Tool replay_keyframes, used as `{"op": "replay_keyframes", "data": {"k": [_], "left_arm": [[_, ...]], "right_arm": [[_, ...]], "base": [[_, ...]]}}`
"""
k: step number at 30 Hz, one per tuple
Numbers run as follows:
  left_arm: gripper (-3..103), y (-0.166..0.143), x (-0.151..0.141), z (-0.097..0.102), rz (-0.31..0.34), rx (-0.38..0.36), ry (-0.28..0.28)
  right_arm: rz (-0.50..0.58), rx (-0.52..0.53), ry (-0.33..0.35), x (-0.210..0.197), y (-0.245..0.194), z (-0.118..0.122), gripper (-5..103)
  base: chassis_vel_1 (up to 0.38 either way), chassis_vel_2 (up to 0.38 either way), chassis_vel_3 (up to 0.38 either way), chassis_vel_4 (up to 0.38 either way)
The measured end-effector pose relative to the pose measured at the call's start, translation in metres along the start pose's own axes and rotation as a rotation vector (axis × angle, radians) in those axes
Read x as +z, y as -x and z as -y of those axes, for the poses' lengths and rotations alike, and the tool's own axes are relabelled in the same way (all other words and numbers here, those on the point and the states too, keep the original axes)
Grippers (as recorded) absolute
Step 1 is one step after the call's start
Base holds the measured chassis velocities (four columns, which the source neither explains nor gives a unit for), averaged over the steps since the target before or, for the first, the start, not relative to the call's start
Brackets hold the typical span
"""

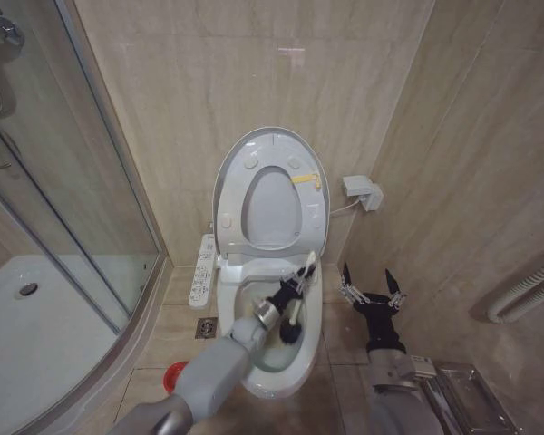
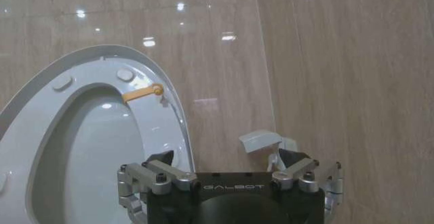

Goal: Open the toilet lid, clean the toilet bowl with a toilet brush, close the toilet lid, and flush.

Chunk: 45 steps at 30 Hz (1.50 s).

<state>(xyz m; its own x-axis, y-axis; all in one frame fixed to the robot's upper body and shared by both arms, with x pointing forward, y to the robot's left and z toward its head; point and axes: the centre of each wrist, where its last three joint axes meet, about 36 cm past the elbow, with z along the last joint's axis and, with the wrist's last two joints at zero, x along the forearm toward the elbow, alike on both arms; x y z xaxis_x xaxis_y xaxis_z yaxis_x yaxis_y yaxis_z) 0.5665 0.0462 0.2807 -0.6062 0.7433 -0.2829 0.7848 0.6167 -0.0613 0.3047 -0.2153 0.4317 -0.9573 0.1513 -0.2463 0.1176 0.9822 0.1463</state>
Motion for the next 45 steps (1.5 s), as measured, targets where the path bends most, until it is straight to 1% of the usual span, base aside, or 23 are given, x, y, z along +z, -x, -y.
{"op": "replay_keyframes", "data": {"k": [2, 4, 8, 9, 11, 15, 16, 17, 18, 19, 21, 23, 24, 27, 28, 29, 32, 33, 36, 37, 40, 42, 45], "left_arm": [[18, 0.006, -0.006, -0.005, 0.013, -0.004, 0.006], [18, 0.007, -0.006, -0.005, 0.013, -0.004, 0.006], [18, -0.022, 0.024, 0.014, -0.048, 0.015, -0.010], [18, -0.022, 0.024, 0.014, -0.048, 0.015, -0.010], [18, -0.031, 0.030, 0.018, -0.059, 0.020, -0.010], [18, -0.036, 0.022, 0.010, -0.049, 0.030, 0.017], [18, -0.039, 0.018, 0.004, -0.045, 0.036, 0.038], [18, -0.047, 0.012, -0.006, -0.045, 0.042, 0.074], [18, -0.053, 0.010, -0.011, -0.049, 0.044, 0.090], [18, -0.053, 0.010, -0.011, -0.049, 0.044, 0.090], [18, -0.070, 0.008, -0.020, -0.063, 0.045, 0.119], [18, -0.093, 0.007, -0.031, -0.076, 0.040, 0.148], [18, -0.093, 0.007, -0.031, -0.076, 0.040, 0.148], [18, -0.116, 0.008, -0.029, -0.083, 0.024, 0.143], [18, -0.116, 0.008, -0.029, -0.083, 0.024, 0.143], [18, -0.124, 0.008, -0.025, -0.082, 0.020, 0.137], [18, -0.141, 0.007, -0.013, -0.091, -0.003, 0.096], [18, -0.141, 0.007, -0.013, -0.091, -0.003, 0.096], [18, -0.159, 0.007, -0.002, -0.109, -0.012, 0.062], [18, -0.159, 0.007, -0.002, -0.109, -0.012, 0.062], [18, -0.181, 0.005, 0.004, -0.134, -0.017, 0.049], [18, -0.184, 0.005, 0.005, -0.137, -0.018, 0.048], [18, -0.206, 0.005, 0.010, -0.160, -0.026, 0.041]], "right_arm": [[0.000, 0.000, 0.000, 0.000, 0.000, 0.000, 100], [0.000, 0.000, 0.000, 0.000, 0.000, 0.000, 100], [0.000, 0.000, 0.000, 0.000, 0.000, 0.000, 100], [0.000, 0.000, 0.000, 0.000, 0.000, 0.000, 100], [0.000, 0.000, 0.000, 0.000, 0.000, 0.000, 100], [0.000, 0.000, 0.000, 0.000, 0.000, 0.000, 100], [0.000, 0.000, 0.000, 0.000, 0.000, 0.000, 100], [0.000, 0.000, 0.000, 0.000, 0.000, 0.000, 100], [0.000, 0.000, 0.000, 0.000, 0.000, 0.000, 100], [0.000, 0.000, 0.000, 0.000, 0.000, 0.000, 100], [0.000, 0.000, 0.000, 0.000, 0.000, 0.000, 100], [0.000, 0.000, 0.000, 0.000, 0.000, 0.000, 100], [0.000, 0.000, 0.000, 0.000, 0.000, 0.000, 100], [0.000, 0.000, 0.000, 0.000, 0.000, 0.000, 100], [0.000, 0.000, 0.000, 0.000, 0.000, 0.000, 100], [0.000, 0.000, 0.000, 0.000, 0.000, 0.000, 100], [0.000, 0.000, 0.000, 0.000, 0.000, 0.000, 100], [0.000, 0.000, 0.000, 0.000, 0.000, 0.000, 100], [0.000, 0.000, 0.000, 0.000, 0.000, 0.000, 100], [0.000, 0.000, 0.000, 0.000, 0.000, 0.000, 100], [0.000, 0.000, 0.000, 0.000, 0.000, 0.000, 100], [0.000, 0.000, 0.000, 0.000, 0.000, 0.000, 100], [0.000, 0.000, 0.000, 0.000, 0.000, 0.000, 100]], "base": [[0.000, 0.000, 0.000, 0.000], [0.000, 0.000, 0.000, 0.000], [0.000, 0.000, 0.000, 0.000], [0.000, 0.000, 0.000, 0.000], [0.000, 0.000, 0.000, 0.000], [0.000, 0.000, 0.000, 0.000], [0.000, 0.000, 0.000, 0.000], [0.000, 0.000, 0.000, 0.000], [0.000, 0.000, 0.000, 0.000], [0.000, 0.000, 0.000, 0.000], [0.000, 0.000, 0.000, 0.000], [0.000, 0.000, 0.000, 0.000], [0.000, 0.000, 0.000, 0.000], [0.000, 0.000, 0.000, 0.000], [0.000, 0.000, 0.000, 0.000], [0.000, 0.000, 0.000, 0.000], [0.000, 0.000, 0.000, 0.000], [0.000, 0.000, 0.000, 0.000], [0.000, 0.000, 0.000, 0.000], [0.000, 0.000, 0.000, 0.000], [0.000, 0.000, 0.000, 0.000], [0.000, 0.000, 0.000, 0.000], [0.000, 0.000, 0.000, 0.000]]}}
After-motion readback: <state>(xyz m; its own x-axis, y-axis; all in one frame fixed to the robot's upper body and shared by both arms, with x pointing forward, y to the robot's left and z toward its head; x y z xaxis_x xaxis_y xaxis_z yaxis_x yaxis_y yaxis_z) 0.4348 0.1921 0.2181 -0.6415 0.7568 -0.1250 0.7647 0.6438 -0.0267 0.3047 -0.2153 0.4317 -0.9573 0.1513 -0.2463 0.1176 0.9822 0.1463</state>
